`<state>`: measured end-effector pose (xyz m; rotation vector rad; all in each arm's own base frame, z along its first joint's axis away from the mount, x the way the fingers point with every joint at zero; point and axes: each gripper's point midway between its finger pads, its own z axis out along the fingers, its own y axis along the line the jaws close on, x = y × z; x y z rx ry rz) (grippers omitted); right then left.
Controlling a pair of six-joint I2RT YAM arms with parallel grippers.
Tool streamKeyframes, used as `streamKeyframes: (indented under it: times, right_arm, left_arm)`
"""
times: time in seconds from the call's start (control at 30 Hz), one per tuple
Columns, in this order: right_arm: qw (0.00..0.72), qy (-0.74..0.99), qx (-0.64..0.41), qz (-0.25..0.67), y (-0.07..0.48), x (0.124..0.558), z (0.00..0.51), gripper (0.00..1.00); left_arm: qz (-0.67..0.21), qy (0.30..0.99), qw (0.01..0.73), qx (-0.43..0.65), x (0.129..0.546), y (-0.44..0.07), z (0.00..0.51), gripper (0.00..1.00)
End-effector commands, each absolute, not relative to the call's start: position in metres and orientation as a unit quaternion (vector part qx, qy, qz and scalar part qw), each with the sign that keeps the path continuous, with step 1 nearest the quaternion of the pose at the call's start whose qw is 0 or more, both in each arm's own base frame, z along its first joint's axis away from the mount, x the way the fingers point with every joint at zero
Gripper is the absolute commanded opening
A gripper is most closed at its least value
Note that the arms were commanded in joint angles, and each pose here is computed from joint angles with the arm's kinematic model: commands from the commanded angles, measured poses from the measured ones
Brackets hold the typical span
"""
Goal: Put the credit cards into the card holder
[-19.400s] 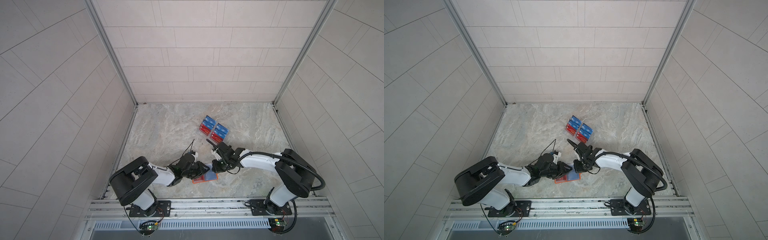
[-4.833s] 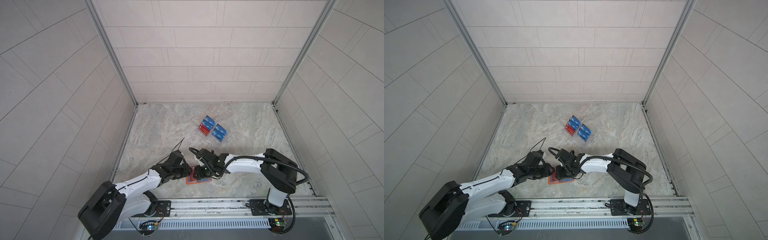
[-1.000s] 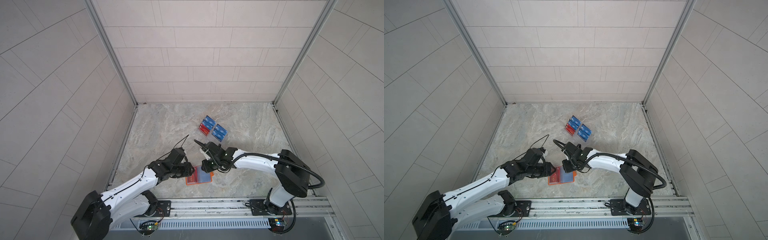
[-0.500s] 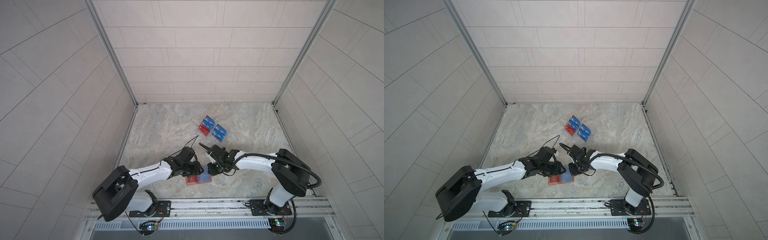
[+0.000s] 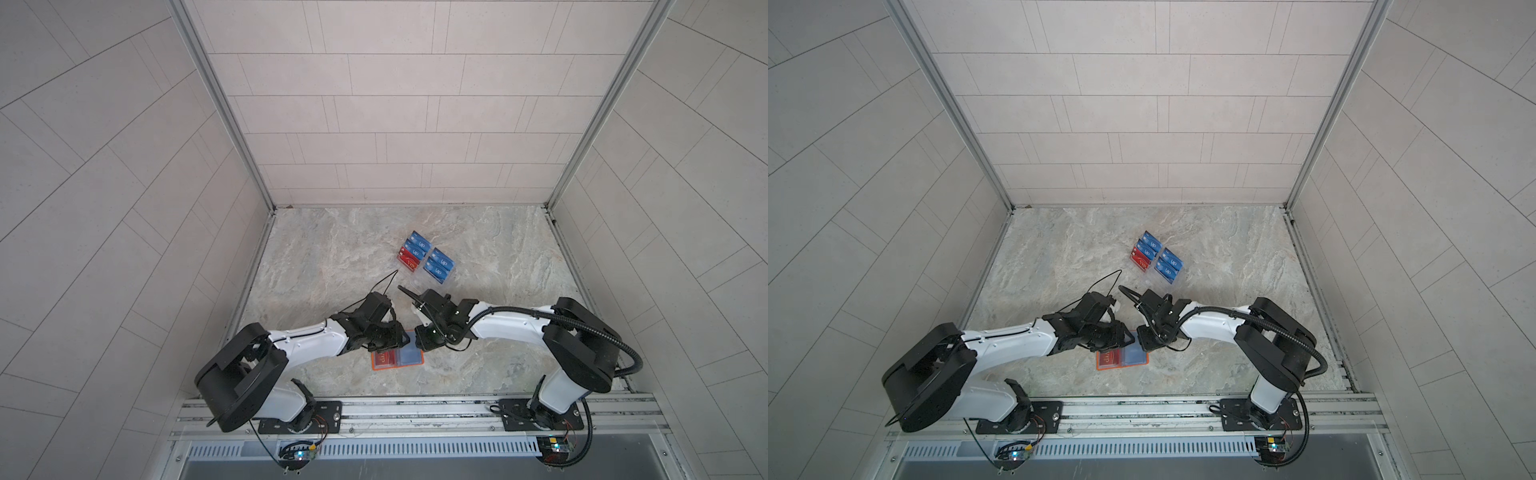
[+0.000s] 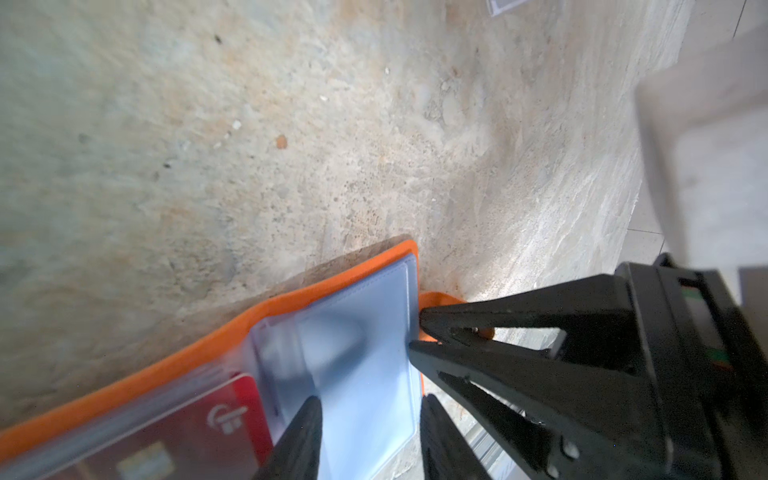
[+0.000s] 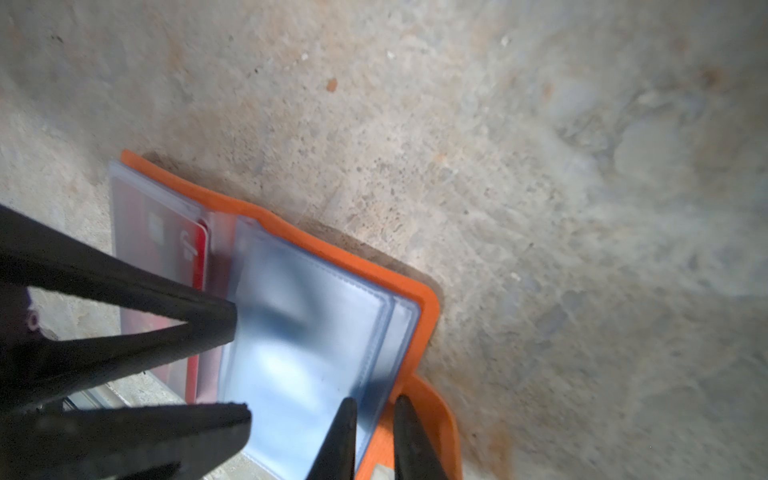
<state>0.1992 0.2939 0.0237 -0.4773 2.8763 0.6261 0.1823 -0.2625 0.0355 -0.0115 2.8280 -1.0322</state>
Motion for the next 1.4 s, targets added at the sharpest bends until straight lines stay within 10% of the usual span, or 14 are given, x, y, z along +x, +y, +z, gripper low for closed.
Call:
streamKeyframes:
  times: [0.0, 1.37]
  right_arm:
    - [0.066, 0.97, -0.149, 0.179, 0.28, 0.196, 0.007, 0.2]
    - [0.069, 0.968, -0.147, 0.189, 0.287, 0.198, 0.007, 0.19]
  left_arm:
    - [-0.342, 0.938, 0.065, -0.01, 0.182, -0.259, 0.029, 0.43]
    - [-0.425, 0.901, 0.059, -0.071, 0.176, -0.268, 0.032, 0.42]
